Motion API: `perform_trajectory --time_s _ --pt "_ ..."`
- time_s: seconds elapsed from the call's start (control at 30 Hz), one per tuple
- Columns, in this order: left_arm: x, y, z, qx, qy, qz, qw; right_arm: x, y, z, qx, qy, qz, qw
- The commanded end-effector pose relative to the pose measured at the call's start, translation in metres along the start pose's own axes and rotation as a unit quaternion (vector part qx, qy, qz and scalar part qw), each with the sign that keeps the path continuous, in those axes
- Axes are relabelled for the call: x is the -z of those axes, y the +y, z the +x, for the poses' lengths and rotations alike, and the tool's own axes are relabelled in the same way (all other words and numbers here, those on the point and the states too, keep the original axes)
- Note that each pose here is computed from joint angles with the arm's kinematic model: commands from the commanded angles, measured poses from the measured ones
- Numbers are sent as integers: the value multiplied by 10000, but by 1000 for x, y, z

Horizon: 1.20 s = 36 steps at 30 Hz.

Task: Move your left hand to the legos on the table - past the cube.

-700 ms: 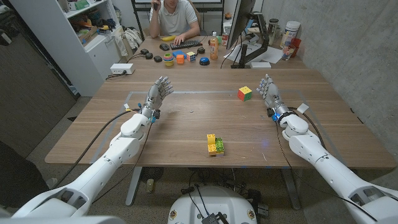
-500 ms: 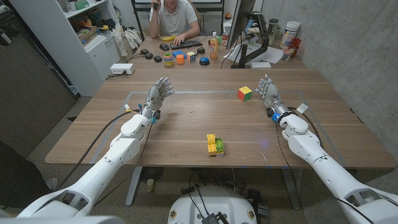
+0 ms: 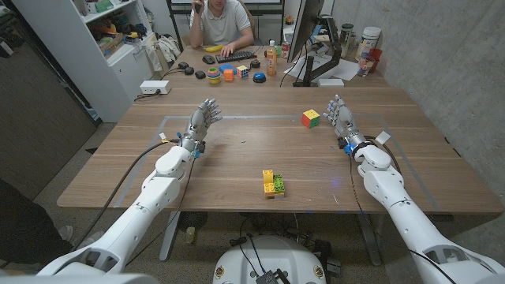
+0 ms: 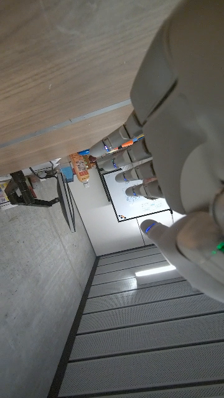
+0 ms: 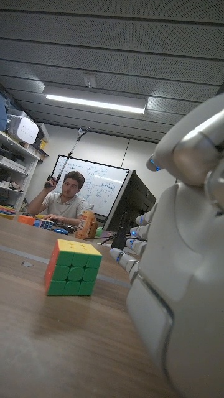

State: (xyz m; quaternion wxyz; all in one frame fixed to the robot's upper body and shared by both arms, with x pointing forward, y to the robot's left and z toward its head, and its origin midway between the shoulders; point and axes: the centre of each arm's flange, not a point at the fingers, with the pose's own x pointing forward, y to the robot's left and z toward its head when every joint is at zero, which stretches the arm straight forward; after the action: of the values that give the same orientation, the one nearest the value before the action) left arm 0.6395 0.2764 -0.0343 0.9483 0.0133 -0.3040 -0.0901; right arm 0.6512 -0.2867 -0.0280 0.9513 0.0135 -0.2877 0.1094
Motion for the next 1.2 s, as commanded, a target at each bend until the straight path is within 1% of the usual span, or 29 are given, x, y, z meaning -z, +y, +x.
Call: perform_trajectory --time_s 0.03,0.13,0.17,0.33,0.57,0.77,1.03,1.2 --pt "-27 -27 -8 169 -490 801 9954 2 3 -1 -29 12 -24 10000" --pt "-35 -35 -10 320 -602 1131 9912 1 3 -1 -26 12 -14 10000" --pt "-40 -42 -11 457 -678 1354 9874 1 3 -1 -27 7 -20 10000" --pt "-52 -63 -12 919 -844 1970 9724 2 5 1 -50 20 -22 10000" --pt "-66 -92 -13 1544 -1012 2776 9428 4 7 3 -70 27 -19 10000" --pt "-73 -114 -16 1967 -1173 3209 9190 5 6 3 -72 23 -24 10000" --pt "-82 -138 -27 2377 -1460 3673 8873 7 5 3 -74 35 -27 10000" --pt "-88 -153 -37 2550 -1698 3995 8640 8 4 3 -71 34 -35 10000"
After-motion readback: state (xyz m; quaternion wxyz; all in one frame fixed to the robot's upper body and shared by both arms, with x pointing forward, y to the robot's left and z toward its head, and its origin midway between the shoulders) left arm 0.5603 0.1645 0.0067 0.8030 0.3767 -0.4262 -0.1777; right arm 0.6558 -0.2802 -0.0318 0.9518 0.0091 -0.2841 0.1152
